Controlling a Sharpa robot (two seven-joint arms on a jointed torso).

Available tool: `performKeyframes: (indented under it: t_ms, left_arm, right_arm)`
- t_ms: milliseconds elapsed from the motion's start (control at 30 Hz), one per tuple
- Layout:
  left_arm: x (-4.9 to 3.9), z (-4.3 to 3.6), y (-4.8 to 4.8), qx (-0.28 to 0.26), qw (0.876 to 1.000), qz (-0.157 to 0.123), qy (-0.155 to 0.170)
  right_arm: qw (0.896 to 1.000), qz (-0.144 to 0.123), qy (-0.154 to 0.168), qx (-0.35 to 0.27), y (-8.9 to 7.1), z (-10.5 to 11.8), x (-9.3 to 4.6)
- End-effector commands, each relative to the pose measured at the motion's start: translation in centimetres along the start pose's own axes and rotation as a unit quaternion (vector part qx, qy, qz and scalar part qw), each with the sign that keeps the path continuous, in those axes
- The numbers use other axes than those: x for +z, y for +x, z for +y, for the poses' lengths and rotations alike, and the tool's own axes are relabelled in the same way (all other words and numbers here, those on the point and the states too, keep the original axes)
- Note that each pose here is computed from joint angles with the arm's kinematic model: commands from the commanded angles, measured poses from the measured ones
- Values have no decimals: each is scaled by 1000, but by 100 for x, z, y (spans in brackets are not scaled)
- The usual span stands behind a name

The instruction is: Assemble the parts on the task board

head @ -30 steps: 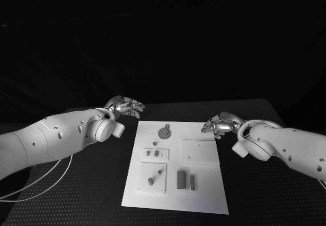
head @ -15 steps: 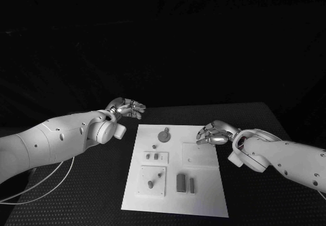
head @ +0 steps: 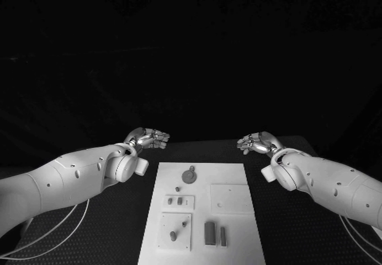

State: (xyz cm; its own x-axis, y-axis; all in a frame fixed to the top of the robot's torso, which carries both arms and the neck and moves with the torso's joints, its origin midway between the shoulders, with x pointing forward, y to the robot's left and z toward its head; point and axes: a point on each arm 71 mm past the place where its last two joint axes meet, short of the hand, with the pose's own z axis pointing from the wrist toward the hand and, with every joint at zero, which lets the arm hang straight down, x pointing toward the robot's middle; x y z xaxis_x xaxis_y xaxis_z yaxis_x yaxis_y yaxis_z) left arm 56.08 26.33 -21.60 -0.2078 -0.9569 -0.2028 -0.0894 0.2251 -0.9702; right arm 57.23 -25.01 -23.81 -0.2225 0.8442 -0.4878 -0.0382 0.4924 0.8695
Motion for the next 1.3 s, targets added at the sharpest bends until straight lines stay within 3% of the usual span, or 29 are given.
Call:
performKeyframes:
  t_ms: [33, 333, 400, 500, 567, 733, 967, 1133, 1300]
  left_arm:
    - [50, -44, -16, -21, 1000, -10, 20]
    - [155, -97, -79, -29, 999, -23, 23]
    - [171, -99, -55, -33, 999, -17, 22]
    - [167, -97, -47, -35, 999, -12, 21]
    - [162, -78, -76, -22, 999, -28, 14]
    - [116, -51, -1, -29, 999, -31, 18]
    - [-69, 21, 252, -54, 997, -44, 31]
    - [-334, 57, 531, -80, 994, -61, 43]
    - [-576, 47, 732, -99, 991, -76, 51]
  right_arm:
    - [998, -2, -14, 68, -48, -12, 61]
    - [994, -5, -21, 111, -45, -10, 136]
    - [993, -3, -26, 117, -38, 19, 143]
    - [993, -2, -28, 119, -21, 38, 149]
    - [995, -18, -12, 100, -63, 3, 143]
    - [994, -23, -17, 109, -23, 24, 109]
    - [989, -40, -30, 142, 119, 97, -32]
    - [981, -60, -37, 180, 284, 187, -241]
    - [973, -78, -35, 212, 428, 274, -470]
